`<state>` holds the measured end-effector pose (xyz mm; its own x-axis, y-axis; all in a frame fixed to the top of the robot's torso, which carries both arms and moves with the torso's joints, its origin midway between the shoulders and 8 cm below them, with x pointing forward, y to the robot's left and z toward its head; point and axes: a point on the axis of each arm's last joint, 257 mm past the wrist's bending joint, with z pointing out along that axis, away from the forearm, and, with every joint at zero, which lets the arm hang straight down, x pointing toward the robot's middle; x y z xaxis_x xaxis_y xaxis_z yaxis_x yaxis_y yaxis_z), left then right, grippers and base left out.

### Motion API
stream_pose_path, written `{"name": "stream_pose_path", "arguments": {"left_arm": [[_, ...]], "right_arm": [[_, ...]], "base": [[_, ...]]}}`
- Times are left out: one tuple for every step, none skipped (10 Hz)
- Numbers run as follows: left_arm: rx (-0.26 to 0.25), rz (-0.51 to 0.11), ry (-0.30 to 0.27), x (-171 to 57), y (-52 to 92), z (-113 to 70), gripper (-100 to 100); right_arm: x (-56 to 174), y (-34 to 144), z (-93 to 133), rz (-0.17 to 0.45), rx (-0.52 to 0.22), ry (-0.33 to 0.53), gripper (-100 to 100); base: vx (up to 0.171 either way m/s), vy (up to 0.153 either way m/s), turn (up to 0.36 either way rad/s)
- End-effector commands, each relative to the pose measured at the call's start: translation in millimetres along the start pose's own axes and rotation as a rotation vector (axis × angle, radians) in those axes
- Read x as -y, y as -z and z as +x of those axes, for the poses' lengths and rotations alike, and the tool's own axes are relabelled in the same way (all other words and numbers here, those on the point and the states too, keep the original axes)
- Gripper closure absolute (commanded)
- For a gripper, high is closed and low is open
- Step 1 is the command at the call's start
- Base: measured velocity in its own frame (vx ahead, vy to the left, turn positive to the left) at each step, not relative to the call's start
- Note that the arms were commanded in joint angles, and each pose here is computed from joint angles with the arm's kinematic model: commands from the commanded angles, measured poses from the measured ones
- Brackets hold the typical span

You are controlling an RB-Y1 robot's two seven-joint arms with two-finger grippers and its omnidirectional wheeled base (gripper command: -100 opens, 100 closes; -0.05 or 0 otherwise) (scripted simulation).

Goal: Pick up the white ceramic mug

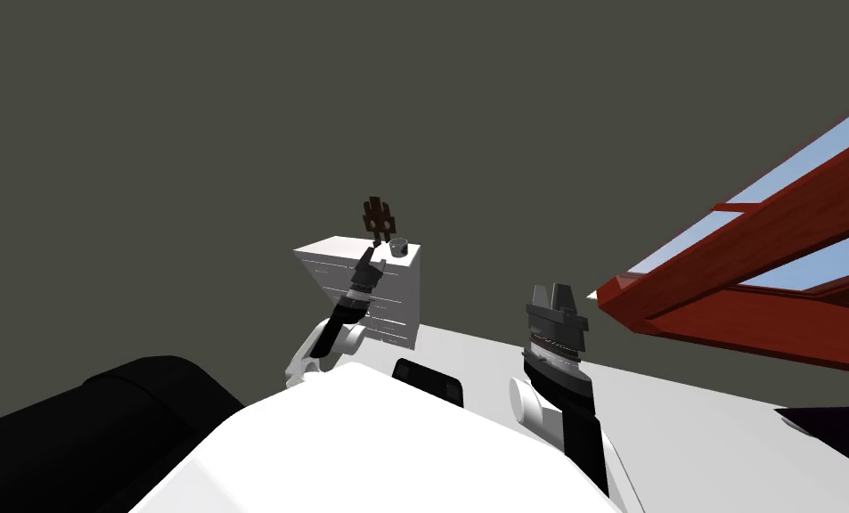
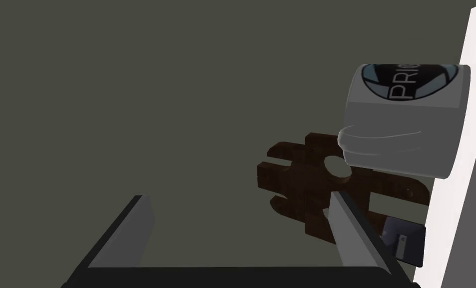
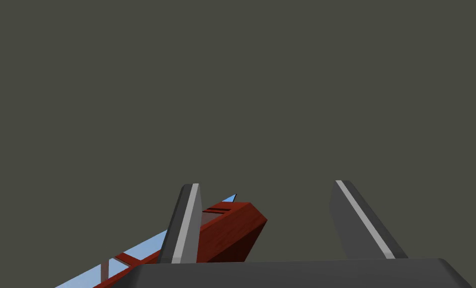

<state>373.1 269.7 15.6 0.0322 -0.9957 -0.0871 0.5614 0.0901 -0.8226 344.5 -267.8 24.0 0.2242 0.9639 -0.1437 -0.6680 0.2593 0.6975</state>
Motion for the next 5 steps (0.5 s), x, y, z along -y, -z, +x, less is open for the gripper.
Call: {"name": "stream_pose_path", "arguments": {"left_arm": [[-0.016,-0.018,-0.009,0.2,-6.3,-2.2,-100],[-0.014,-0.026,-0.009,-1.7,-6.3,-2.6,-100],[-0.022,-0.041,-0.014,-2.2,-10.2,-4.4,-100],[-0.031,-0.046,-0.020,0.2,-14.3,-5.8,-100],[-0.029,-0.059,-0.020,-3.0,-14.2,-6.5,-100]], "right_arm": [[0.0,0.0,0.0,0.000,0.000,0.000,0],[0.0,0.0,0.0,0.000,0.000,0.000,0],[0.0,0.0,0.0,0.000,0.000,0.000,0],[0.0,0.0,0.0,0.000,0.000,0.000,0],[0.0,0.0,0.0,0.000,0.000,0.000,0]], "base": [[-0.053,-0.058,-0.041],[-0.029,-0.033,-0.010],[-0.020,-0.036,-0.036],[-0.037,-0.050,-0.046],[-0.029,-0.039,-0.014]]}}
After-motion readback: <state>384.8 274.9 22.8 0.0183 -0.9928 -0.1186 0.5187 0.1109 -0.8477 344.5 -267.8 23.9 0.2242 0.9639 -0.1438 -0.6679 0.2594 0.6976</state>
